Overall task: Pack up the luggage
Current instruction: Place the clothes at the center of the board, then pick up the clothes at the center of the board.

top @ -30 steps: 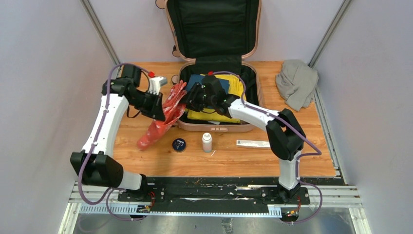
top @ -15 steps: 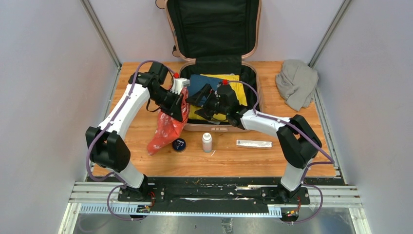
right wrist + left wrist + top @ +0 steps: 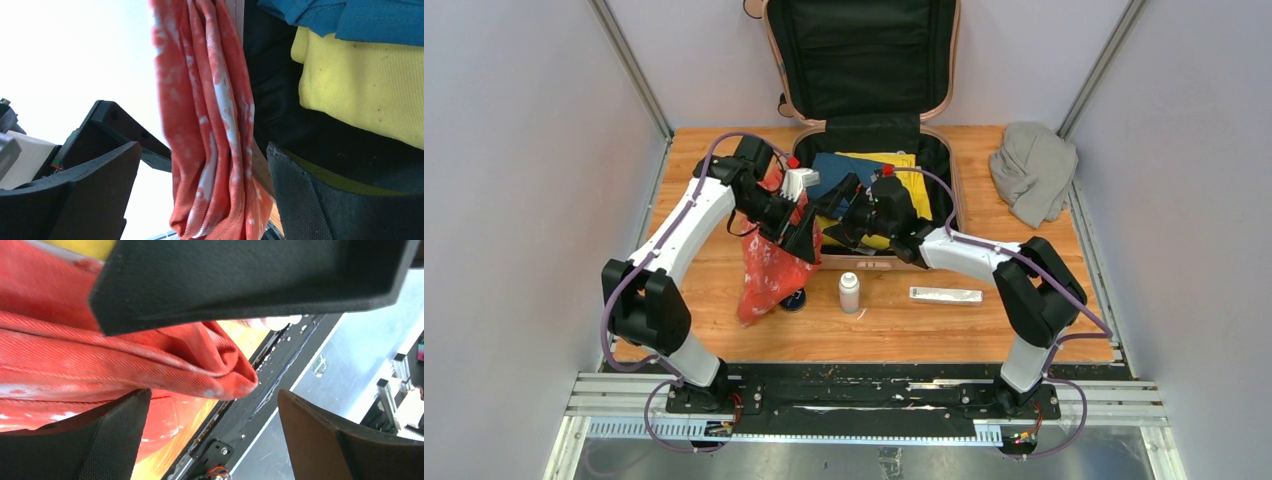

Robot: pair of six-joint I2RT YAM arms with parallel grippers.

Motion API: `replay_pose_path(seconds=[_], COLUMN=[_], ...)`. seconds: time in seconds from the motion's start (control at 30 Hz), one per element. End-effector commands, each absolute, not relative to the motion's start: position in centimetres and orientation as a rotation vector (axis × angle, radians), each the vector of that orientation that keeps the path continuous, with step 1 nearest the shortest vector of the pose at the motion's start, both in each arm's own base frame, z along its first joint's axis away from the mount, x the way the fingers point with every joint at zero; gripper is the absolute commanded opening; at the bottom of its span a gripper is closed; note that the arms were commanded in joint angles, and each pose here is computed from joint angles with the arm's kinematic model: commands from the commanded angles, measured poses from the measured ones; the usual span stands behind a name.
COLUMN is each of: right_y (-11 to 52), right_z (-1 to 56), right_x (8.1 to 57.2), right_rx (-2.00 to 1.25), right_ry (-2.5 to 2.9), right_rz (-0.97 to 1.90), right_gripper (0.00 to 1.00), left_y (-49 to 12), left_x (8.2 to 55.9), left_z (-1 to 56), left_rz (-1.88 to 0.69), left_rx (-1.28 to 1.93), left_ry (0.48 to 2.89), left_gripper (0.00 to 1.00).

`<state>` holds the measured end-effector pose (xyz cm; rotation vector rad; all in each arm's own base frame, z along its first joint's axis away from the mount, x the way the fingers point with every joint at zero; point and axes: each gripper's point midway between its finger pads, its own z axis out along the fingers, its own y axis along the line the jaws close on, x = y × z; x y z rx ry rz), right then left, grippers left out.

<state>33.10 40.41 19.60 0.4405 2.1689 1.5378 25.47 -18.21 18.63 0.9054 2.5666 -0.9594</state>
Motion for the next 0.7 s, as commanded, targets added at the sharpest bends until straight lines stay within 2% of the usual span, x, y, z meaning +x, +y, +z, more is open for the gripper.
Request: replay_pose_path(seconds=[0.0,0.27,0.43,0.53,0.67], right_y=[40.6,38.0,38.6,39.6,40.8], right_z=[20.1,20.3,22.0,22.5,22.3], right_x=[33.1,32.8,32.2,31.7,31.1], right_rx=[0.37,0.298,0.1,-0.011,-0.109], right_ry=[2.177,2.133,2.102,2.103,2.119], right_rz=[1.53,1.458,1.48,1.527,1.597], right_gripper=[1.0,1.0,1.0,1.0,1.0], left_y=[-18.9,-17.8,-14.6,-12.4,-9.3], left_x=[24.3,22.6,23.9,25.0,26.0], left_z=[20.5,23.9,25.9,25.5,22.2], left_rz=[-1.012,-1.042,-0.97,-0.912,-0.841], left_rx=[0.951,0.934,0.815,0.723,0.604], left_ry=[2.468,2.314,2.245,2.27,2.393], left_gripper=[1.0,1.0,1.0,1.0,1.0])
